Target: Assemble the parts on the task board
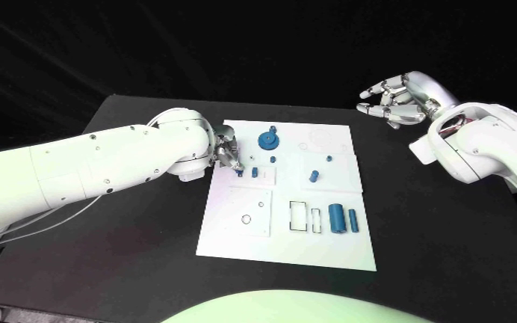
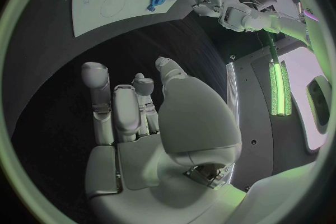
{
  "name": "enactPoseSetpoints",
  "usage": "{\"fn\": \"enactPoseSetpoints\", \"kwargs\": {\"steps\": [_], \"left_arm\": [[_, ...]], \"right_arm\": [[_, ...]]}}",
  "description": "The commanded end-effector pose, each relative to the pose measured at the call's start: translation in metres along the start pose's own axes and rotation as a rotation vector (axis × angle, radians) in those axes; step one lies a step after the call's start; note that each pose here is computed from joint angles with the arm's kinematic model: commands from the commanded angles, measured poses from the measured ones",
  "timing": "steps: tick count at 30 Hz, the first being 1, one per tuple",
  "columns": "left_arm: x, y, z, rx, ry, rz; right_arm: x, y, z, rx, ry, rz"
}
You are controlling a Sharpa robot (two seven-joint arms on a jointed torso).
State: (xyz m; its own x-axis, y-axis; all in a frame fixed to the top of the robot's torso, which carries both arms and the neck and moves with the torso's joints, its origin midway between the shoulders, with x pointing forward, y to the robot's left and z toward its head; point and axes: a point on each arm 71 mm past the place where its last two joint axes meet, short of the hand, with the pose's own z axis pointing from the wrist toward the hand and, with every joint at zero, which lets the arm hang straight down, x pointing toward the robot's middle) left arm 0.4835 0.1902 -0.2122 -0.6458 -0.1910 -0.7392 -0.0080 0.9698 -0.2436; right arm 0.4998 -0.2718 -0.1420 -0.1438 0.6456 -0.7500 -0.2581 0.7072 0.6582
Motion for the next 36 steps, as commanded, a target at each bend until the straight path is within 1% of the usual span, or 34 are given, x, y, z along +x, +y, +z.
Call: {"fn": "enactPoseSetpoints", "kwargs": {"steps": [1,15,36], "left_arm": [[0.0047,-0.0008,-0.0003,0.002,0.039,0.027],[0.006,-0.0015,-0.0014,0.005,0.049,0.033],[0.006,0.0006,0.0002,-0.006,0.063,0.042]], "right_arm": [[0.0012,0.0009,0.0,-0.009,0.011,-0.006],[0.0012,0.0009,0.0,-0.008,0.011,-0.006],[0.0009,0.0006,-0.0002,-0.008,0.01,-0.006]]}}
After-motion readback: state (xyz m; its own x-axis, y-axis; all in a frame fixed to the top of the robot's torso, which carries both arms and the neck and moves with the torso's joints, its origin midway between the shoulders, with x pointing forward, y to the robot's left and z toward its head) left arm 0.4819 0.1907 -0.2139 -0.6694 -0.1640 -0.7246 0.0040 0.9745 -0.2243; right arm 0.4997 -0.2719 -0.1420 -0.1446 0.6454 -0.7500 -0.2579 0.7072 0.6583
